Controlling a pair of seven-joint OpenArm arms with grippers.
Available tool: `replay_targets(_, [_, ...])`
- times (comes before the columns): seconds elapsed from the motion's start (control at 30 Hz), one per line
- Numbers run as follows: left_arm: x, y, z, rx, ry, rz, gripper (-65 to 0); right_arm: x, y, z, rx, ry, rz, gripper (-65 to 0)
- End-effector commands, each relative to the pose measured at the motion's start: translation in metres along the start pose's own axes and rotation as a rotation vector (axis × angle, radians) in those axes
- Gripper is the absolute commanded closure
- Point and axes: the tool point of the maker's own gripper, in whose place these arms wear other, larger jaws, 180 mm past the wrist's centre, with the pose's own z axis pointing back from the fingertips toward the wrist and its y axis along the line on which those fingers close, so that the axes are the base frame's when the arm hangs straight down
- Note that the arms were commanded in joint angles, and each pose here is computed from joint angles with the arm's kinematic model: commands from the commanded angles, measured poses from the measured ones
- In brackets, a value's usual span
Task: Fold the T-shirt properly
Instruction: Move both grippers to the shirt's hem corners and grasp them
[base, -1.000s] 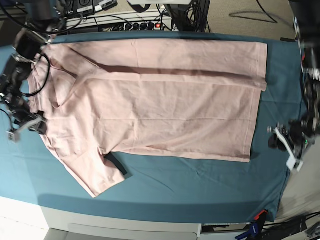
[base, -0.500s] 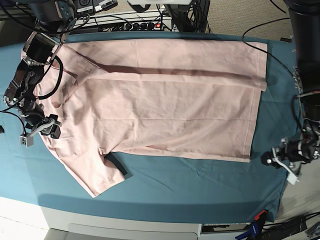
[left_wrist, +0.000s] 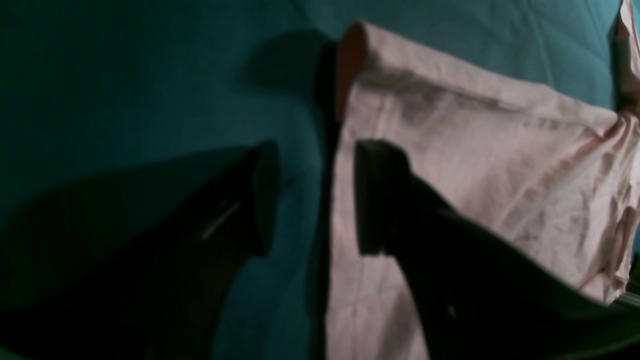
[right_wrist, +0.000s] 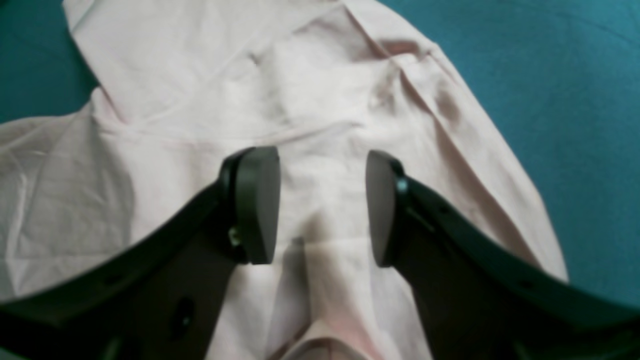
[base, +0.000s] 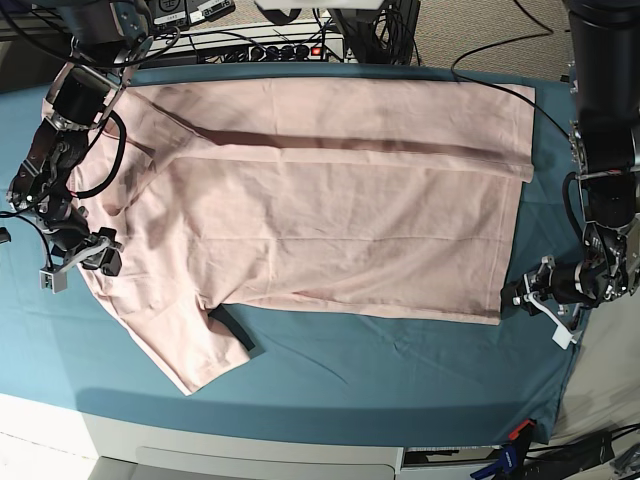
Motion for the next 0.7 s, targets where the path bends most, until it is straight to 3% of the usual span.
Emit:
replay_targets(0.0, [0.023, -0.005, 0.009, -0.01, -0.051, -0.021, -24.0, 0.026, -0.004, 0.006, -0.003, -0.068, 0.012, -28.4])
replay_targets(0.67, [0.022, -0.036, -0.012, -0.084, -0.066, -0.033, -22.3, 0.026, -0.003, 0.006, -0.001, -0.068, 0.01, -28.4])
